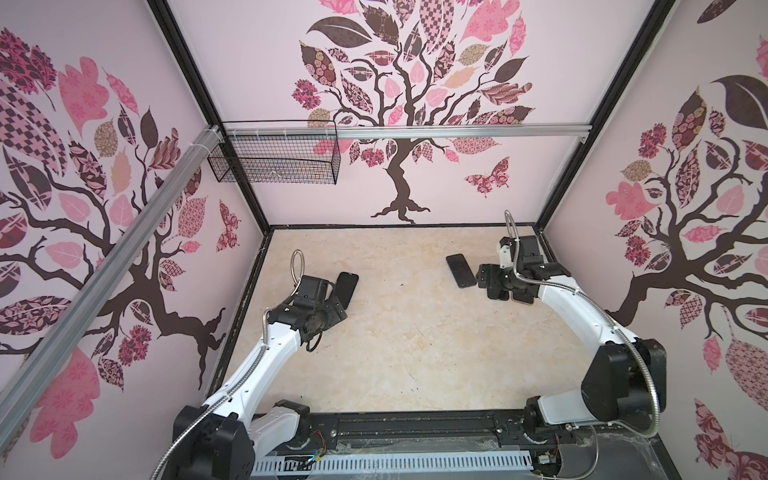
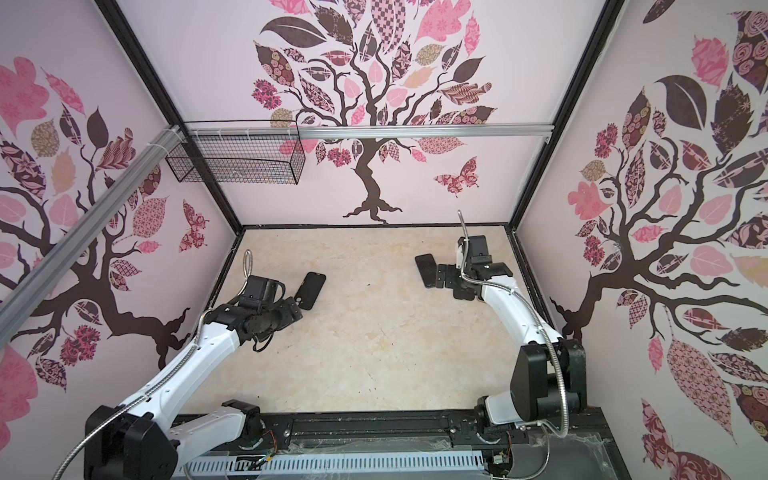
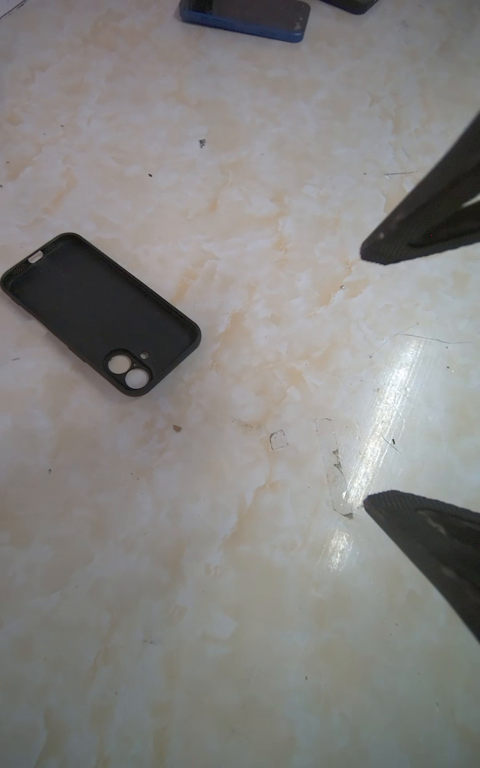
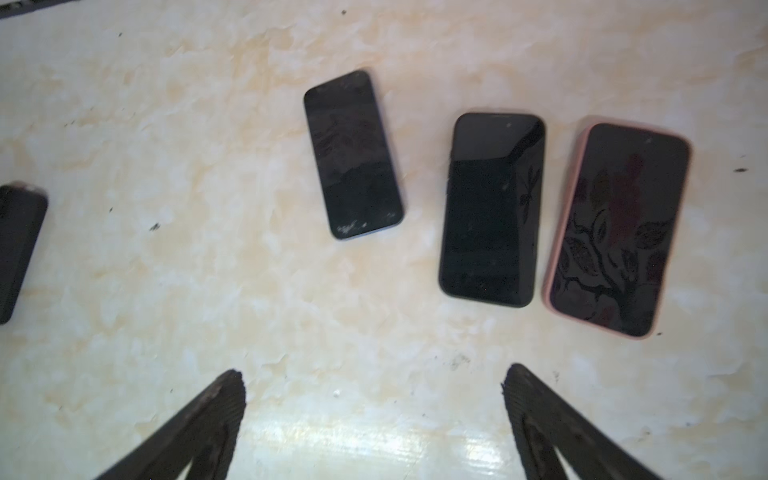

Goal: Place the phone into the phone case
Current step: 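Grip the black case's lens-hole end with the left gripper while right arm draws back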

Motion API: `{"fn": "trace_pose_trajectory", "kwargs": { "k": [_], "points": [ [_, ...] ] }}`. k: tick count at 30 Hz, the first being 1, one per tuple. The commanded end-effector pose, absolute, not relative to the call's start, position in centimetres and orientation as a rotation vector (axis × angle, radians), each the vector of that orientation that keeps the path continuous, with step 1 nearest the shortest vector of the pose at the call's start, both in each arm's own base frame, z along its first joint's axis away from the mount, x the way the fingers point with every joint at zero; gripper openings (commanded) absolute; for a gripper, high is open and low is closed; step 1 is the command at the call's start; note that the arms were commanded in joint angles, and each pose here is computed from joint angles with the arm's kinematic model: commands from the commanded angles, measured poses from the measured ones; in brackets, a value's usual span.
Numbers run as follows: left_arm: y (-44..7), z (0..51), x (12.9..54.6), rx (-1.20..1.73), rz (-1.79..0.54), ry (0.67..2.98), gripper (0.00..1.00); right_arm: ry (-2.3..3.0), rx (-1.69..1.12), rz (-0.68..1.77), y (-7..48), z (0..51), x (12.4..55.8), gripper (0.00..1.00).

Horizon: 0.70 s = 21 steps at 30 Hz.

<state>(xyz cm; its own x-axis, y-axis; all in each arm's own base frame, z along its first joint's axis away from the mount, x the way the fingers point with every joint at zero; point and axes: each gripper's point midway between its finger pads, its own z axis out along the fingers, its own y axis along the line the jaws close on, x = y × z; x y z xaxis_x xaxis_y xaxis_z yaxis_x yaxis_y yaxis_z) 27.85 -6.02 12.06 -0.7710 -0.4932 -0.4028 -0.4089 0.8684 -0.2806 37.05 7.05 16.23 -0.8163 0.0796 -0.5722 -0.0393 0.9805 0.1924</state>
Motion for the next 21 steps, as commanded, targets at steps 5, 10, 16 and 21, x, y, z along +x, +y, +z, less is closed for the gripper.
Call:
{"fn": "trace_pose_trajectory", "kwargs": {
  "k": [5, 10, 16, 21],
  "points": [
    [-6.3, 11.6, 31.3, -0.754, -0.251, 2.508, 0.85, 2.508, -0.136, 0.470, 13.0, 17.5, 31.1, 1.00],
    [-5.5, 10.1, 32.5, -0.794, -0.176, 2.501, 0.81, 2.519, -0.196, 0.563, 14.5, 16.9, 28.3, 1.00],
    [-5.1, 8.3, 34.4, -0.844, -0.123, 2.514, 0.74, 2.488, -0.229, 0.619, 14.7, 16.9, 26.5, 1.00],
    [-5.4, 7.2, 35.9, -0.876, -0.119, 2.528, 0.68, 2.491, -0.238, 0.659, 14.9, 16.4, 25.4, 0.99]
  ]
}}
